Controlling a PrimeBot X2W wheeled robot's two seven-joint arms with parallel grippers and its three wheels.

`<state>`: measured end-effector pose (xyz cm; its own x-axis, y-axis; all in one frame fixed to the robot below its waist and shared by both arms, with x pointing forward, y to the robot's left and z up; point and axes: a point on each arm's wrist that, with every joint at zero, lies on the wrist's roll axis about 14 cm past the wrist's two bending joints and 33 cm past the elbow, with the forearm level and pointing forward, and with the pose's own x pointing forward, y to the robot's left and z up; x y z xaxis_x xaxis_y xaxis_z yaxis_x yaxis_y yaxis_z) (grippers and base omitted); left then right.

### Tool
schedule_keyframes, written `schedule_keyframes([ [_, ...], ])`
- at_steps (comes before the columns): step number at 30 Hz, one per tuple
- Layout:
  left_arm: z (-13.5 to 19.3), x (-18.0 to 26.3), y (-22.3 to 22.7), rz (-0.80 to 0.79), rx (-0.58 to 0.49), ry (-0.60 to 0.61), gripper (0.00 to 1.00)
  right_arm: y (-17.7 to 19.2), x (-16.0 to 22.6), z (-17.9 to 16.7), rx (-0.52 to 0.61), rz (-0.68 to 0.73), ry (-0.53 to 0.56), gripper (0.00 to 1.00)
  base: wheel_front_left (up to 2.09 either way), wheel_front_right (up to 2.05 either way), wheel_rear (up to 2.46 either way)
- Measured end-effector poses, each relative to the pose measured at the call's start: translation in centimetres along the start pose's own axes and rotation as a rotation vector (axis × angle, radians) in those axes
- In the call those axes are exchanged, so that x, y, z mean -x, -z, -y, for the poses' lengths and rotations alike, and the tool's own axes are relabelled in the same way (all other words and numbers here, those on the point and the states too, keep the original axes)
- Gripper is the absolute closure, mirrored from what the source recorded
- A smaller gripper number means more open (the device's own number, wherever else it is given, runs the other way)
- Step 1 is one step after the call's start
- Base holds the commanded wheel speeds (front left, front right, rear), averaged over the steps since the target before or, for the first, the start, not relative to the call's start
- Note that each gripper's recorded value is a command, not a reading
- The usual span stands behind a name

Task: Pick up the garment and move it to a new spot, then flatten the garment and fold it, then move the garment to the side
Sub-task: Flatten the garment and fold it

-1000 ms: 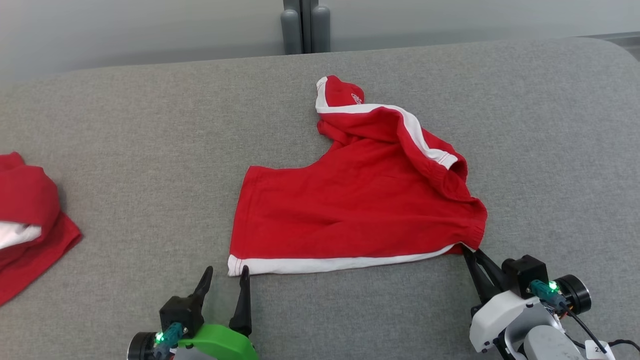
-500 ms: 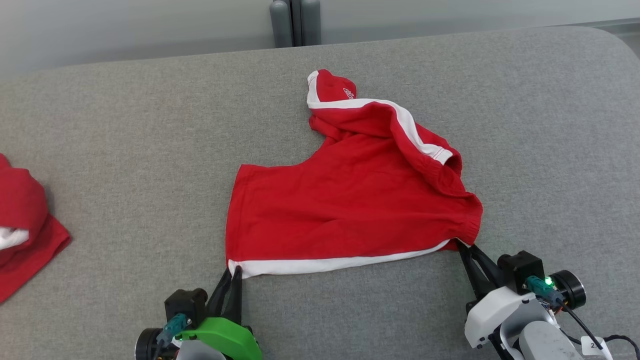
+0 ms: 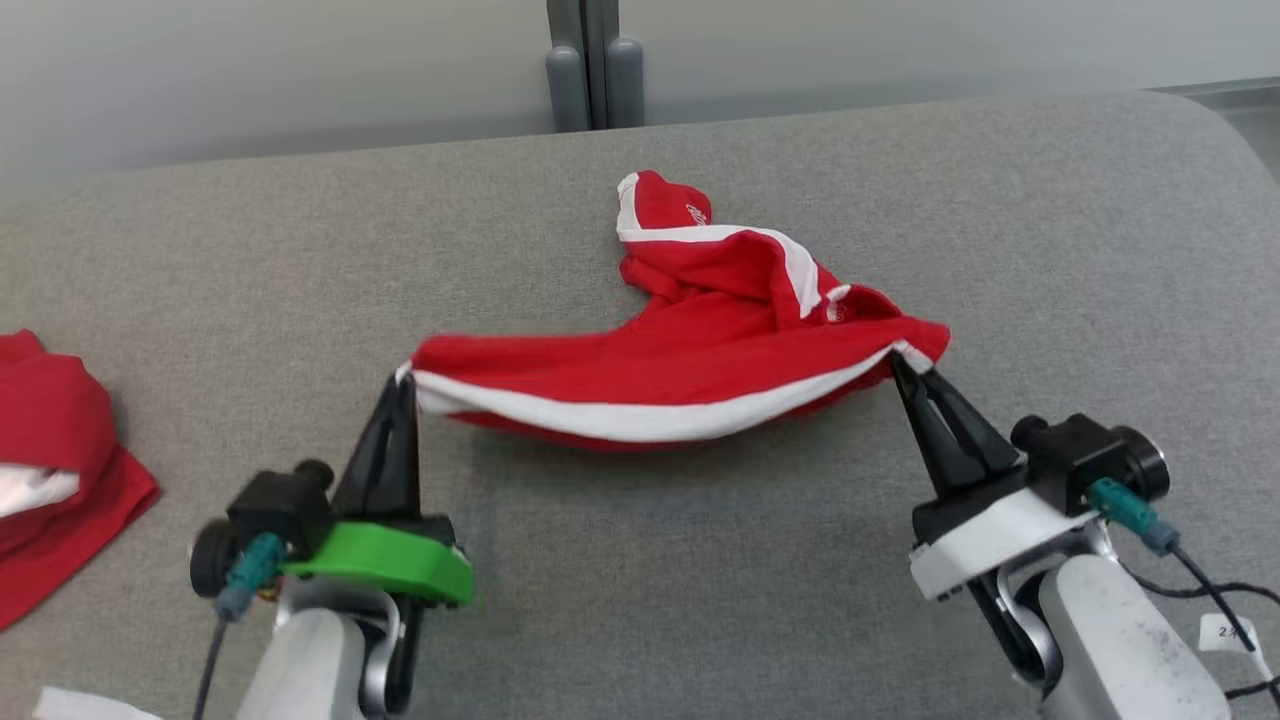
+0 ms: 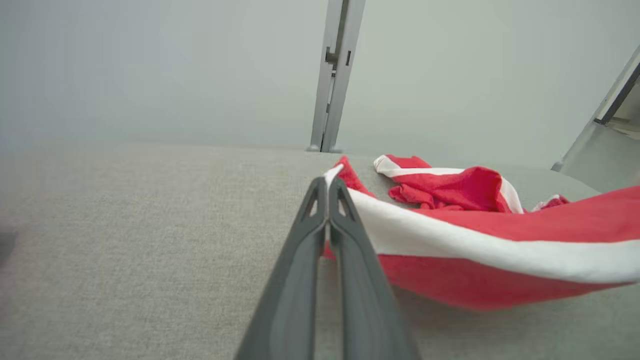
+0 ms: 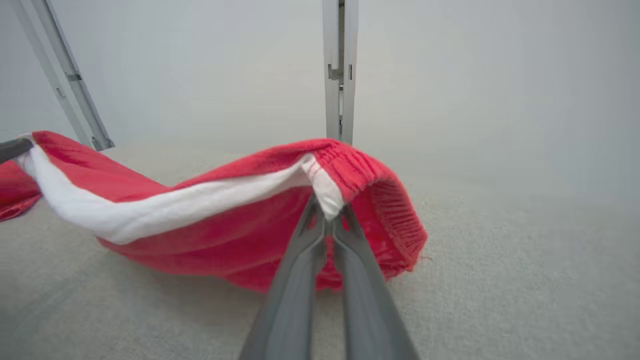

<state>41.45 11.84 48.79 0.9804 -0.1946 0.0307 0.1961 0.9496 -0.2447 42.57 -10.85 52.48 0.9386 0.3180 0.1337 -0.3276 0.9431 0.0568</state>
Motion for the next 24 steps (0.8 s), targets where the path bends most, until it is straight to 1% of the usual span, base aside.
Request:
schedule_keyframes([
  [2,0.2,-1.2,-4.0,0.114,-0.043,0.027,1.0,-3.2,-0.8,-0.4,0.006,0.092,-0.031,1.0,0.0,0.0,0.0],
  [5,0.5,-2.4,-10.5,0.28,-0.15,0.077,1.0,-8.5,-1.6,-1.1,0.037,0.232,-0.094,1.0,0.0,0.0,0.0],
  [9,2.4,-2.9,-18.9,0.493,-0.289,0.162,1.0,-15.8,-1.7,-1.6,0.075,0.421,-0.159,1.0,0.0,0.0,0.0],
  [11,3.4,-2.9,-21.8,0.557,-0.333,0.193,1.0,-18.5,-1.6,-1.6,0.088,0.48,-0.177,1.0,0.0,0.0,0.0],
  [12,4.1,-3.0,-23.5,0.58,-0.376,0.213,1.0,-20.4,-1.4,-1.6,0.12,0.511,-0.192,1.0,0.0,0.0,0.0],
  [13,4.5,-3.2,-24.6,0.591,-0.394,0.221,1.0,-21.7,-1.4,-1.5,0.135,0.532,-0.198,1.0,0.0,0.0,0.0],
  [16,4.7,-4.5,-26.1,0.574,-0.414,0.226,1.0,-23.5,-1.9,-1.1,0.153,0.537,-0.208,1.0,0.0,0.0,0.0],
  [18,4.5,-5.6,-26.3,0.553,-0.4,0.224,1.0,-24.0,-2.6,-0.5,0.188,0.524,-0.206,1.0,0.0,0.0,0.0],
  [21,4.1,-7.8,-25.4,0.511,-0.388,0.22,1.0,-22.9,-4.6,0.6,0.209,0.465,-0.195,1.0,0.0,0.0,0.0],
  [24,2.9,-10.4,-23.8,0.459,-0.392,0.199,1.0,-21.7,-7.0,1.5,0.241,0.423,-0.193,1.0,0.0,0.0,0.0],
])
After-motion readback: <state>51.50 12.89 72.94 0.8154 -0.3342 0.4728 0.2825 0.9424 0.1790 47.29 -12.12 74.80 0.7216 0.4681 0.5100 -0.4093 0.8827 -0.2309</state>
